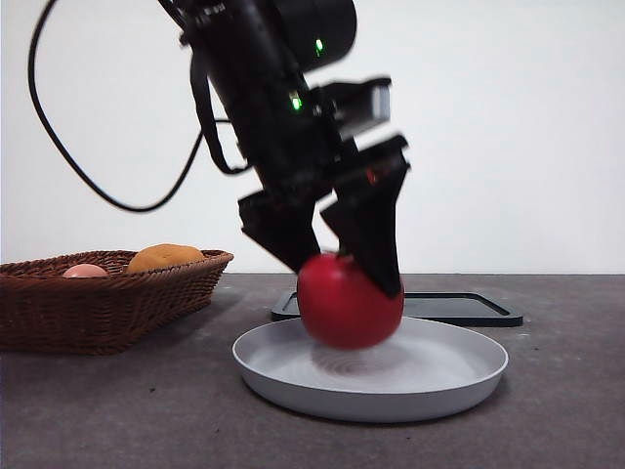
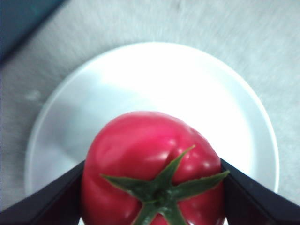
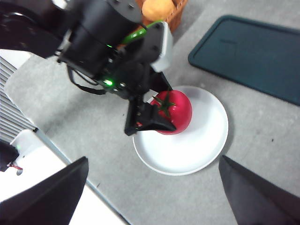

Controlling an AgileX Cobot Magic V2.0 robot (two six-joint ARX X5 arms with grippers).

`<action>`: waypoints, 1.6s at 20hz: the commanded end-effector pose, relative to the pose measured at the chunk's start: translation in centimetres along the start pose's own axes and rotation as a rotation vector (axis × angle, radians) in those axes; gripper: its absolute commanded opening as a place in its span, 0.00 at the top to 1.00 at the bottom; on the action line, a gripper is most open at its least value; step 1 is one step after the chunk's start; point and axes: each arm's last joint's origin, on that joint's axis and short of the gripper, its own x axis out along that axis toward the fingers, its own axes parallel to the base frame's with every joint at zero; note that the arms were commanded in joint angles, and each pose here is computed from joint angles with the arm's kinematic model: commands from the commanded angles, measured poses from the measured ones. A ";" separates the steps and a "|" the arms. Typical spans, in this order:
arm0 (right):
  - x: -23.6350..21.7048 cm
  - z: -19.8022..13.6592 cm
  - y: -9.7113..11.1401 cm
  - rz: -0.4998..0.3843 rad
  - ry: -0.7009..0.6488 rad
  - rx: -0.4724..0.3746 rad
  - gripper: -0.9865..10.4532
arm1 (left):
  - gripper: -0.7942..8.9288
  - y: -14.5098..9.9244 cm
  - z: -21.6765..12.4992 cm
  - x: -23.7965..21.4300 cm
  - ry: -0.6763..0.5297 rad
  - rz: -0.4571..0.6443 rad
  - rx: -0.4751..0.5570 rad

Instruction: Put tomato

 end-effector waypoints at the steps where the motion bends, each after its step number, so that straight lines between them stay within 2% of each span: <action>1: -0.3 0.3 0.2 0.006 -0.009 -0.002 0.52 | 0.61 -0.3 0.2 1.4 0.017 -0.004 0.023; 6: -0.3 0.3 0.2 0.006 -0.008 -0.002 0.52 | 0.59 -0.6 0.0 2.1 0.033 -0.010 0.027; 11: -0.3 0.3 0.2 0.005 -0.008 -0.002 0.52 | 0.42 -0.6 0.0 2.0 0.035 -0.010 0.012; 19: -0.3 0.3 0.2 0.005 -0.007 -0.002 0.52 | 0.42 -0.3 0.7 -0.4 -0.024 0.004 -0.013; 23: -0.3 0.3 0.2 0.005 -0.008 -0.003 0.52 | 0.42 1.1 1.0 -4.1 -0.102 0.037 -0.079; 26: -0.3 0.3 0.2 0.004 -0.009 -0.006 0.52 | 0.42 2.8 0.9 -8.5 -0.203 0.081 -0.170; 32: 0.0 0.5 0.0 -0.003 0.000 -0.013 0.52 | 0.42 5.1 -1.8 -18.3 -0.370 0.194 -0.276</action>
